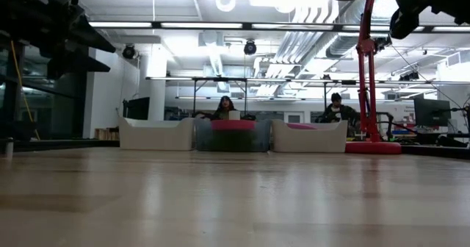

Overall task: Pick and place Stapler, Stapler remover, tape
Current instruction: Return to Home Position

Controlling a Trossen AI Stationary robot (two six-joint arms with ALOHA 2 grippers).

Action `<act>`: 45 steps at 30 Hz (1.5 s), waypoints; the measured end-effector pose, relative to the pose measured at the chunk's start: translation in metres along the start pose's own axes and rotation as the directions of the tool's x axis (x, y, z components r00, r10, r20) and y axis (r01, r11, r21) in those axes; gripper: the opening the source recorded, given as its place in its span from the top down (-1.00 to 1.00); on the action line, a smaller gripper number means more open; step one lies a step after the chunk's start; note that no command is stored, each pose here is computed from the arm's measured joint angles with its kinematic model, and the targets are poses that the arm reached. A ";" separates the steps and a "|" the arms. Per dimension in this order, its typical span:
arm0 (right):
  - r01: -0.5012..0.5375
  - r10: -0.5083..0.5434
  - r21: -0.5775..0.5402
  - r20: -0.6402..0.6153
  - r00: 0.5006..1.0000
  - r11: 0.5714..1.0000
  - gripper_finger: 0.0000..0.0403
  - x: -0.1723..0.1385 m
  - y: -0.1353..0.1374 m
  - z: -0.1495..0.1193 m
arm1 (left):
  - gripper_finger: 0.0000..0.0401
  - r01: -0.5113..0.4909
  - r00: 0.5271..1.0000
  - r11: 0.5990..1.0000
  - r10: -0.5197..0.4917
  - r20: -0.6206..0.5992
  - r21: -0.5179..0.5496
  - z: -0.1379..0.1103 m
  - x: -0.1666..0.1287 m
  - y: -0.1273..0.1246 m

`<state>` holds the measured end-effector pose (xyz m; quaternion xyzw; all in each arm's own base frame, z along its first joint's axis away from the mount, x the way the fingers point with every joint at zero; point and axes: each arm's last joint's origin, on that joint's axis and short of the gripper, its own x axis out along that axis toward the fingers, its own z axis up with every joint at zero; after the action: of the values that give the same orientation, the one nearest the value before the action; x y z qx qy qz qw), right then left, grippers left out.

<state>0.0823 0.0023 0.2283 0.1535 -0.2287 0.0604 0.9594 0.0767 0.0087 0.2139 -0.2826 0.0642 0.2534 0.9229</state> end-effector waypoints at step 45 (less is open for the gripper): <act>0.120 -0.116 0.017 -0.161 0.980 0.993 -0.02 0.012 -0.005 -0.022 | -0.28 0.021 0.995 0.999 -0.018 -0.102 0.033 -0.043 0.023 0.015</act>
<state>0.1032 0.0051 0.2140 0.1740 -0.1409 0.0186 0.9744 0.0903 0.0057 0.1647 -0.2799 0.1124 0.2285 0.9257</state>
